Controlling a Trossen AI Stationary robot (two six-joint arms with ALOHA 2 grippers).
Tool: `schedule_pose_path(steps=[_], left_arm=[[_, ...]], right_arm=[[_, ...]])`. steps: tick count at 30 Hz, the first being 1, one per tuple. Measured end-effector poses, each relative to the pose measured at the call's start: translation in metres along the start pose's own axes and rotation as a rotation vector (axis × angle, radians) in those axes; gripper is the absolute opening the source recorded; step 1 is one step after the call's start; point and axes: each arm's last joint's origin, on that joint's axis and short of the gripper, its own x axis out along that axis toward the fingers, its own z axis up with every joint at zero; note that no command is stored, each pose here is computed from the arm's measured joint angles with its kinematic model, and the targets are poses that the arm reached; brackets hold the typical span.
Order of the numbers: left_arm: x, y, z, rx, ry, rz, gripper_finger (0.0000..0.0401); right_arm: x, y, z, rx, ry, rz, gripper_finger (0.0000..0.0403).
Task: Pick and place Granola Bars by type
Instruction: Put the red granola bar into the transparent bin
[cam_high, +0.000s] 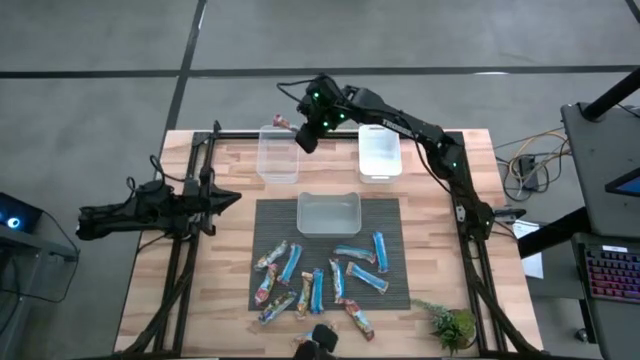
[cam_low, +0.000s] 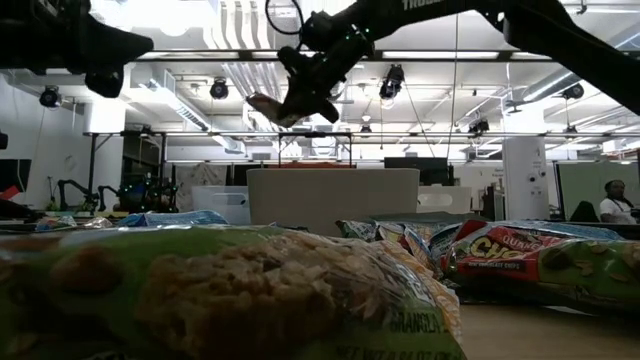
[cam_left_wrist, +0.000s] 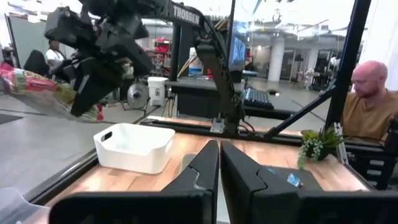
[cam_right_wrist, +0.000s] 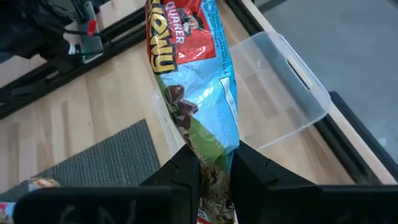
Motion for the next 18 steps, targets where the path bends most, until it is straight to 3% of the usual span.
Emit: schedule_pose_path(steps=[6,18], left_arm=[[0.002,0.0,-0.007,-0.004,-0.017,-0.01,0.0],[0.003,0.0,-0.011,0.013,-0.004,-0.009,0.0]], right_arm=[[0.02,-0.005,-0.004,-0.007,0.01,0.021,0.0056],[0.043,-0.003,0.008,-0.062,-0.159,0.067,0.0056]])
